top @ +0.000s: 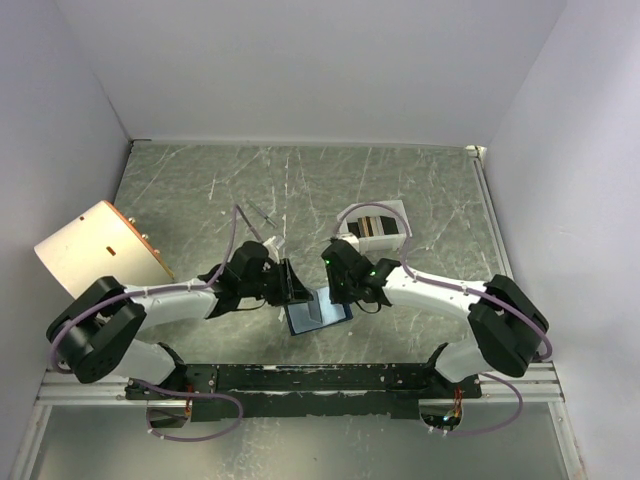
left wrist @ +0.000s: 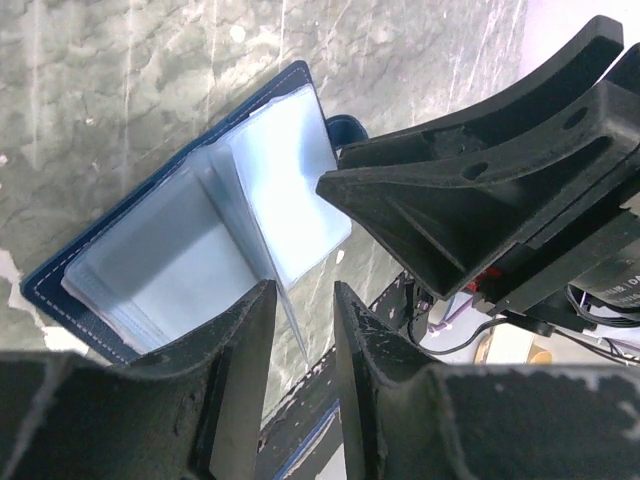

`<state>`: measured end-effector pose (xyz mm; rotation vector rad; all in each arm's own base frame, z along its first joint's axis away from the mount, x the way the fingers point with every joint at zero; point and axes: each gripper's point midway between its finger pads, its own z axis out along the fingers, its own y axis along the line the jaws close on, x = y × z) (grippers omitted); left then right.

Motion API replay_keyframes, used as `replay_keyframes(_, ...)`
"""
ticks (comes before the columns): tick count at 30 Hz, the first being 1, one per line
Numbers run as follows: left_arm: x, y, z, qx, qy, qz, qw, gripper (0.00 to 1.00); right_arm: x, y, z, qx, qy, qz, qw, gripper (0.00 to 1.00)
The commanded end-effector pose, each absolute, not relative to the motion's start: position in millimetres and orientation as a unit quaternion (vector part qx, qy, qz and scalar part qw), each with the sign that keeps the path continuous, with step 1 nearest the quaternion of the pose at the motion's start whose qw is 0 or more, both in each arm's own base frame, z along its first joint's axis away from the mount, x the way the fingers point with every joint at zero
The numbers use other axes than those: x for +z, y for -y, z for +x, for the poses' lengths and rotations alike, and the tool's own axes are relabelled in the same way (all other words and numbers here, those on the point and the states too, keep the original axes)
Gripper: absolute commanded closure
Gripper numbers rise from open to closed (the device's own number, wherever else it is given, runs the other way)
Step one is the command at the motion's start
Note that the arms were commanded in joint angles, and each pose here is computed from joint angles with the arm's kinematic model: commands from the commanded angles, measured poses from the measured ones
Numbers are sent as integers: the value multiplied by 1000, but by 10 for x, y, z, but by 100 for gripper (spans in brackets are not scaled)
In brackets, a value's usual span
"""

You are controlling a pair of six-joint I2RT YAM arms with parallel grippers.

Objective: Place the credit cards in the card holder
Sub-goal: Turn over the card slot in the card holder.

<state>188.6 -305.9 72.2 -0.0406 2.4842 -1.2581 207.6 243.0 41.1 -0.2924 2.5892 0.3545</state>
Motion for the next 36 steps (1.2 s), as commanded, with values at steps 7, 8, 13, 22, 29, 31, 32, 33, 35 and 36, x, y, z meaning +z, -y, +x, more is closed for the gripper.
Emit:
replay_keyframes(7, 929, 3349, 2043, -495, -849, 13, 186, 58, 400, -2158, 2138, 100, -956, -92, 262, 72)
replay_keyframes(8, 932, 3378, 2050, -498, -847, 15, 185, 58, 394, -2154, 2141, 102, -956, -90, 261, 72)
replay_keyframes(13, 903, 3514, 2074, -499, -848, 28, 178, 58, 371, -2122, 2133, 106, -957, -85, 258, 71)
replay_keyframes(22, 788, 3466, 2104, -478, -859, 17, 183, 58, 495, -1875, 2215, 60, -957, -58, 277, 71)
replay_keyframes(29, 797, 3343, 2127, -451, -869, 10, 204, 59, 931, -1724, 2578, 58, -945, -30, 321, 69)
replay_keyframes(31, 793, 3282, 2130, -436, -875, 8, 211, 59, 1073, -1707, 2742, 61, -940, -22, 334, 69)
replay_keyframes(32, 779, 3241, 2133, -425, -880, 6, 213, 59, 1182, -1706, 2857, 63, -936, -19, 345, 68)
replay_keyframes(33, 769, 3200, 2130, -415, -884, 6, 215, 60, 1255, -1673, 2963, 60, -933, -13, 353, 68)
replay_keyframes(35, 765, 3119, 2112, -402, -889, 5, 222, 60, 1415, -1596, 3193, 48, -927, -3, 373, 66)
replay_keyframes(36, 756, 3079, 2096, -396, -891, 4, 223, 60, 1471, -1545, 3300, 37, -924, -1, 382, 64)
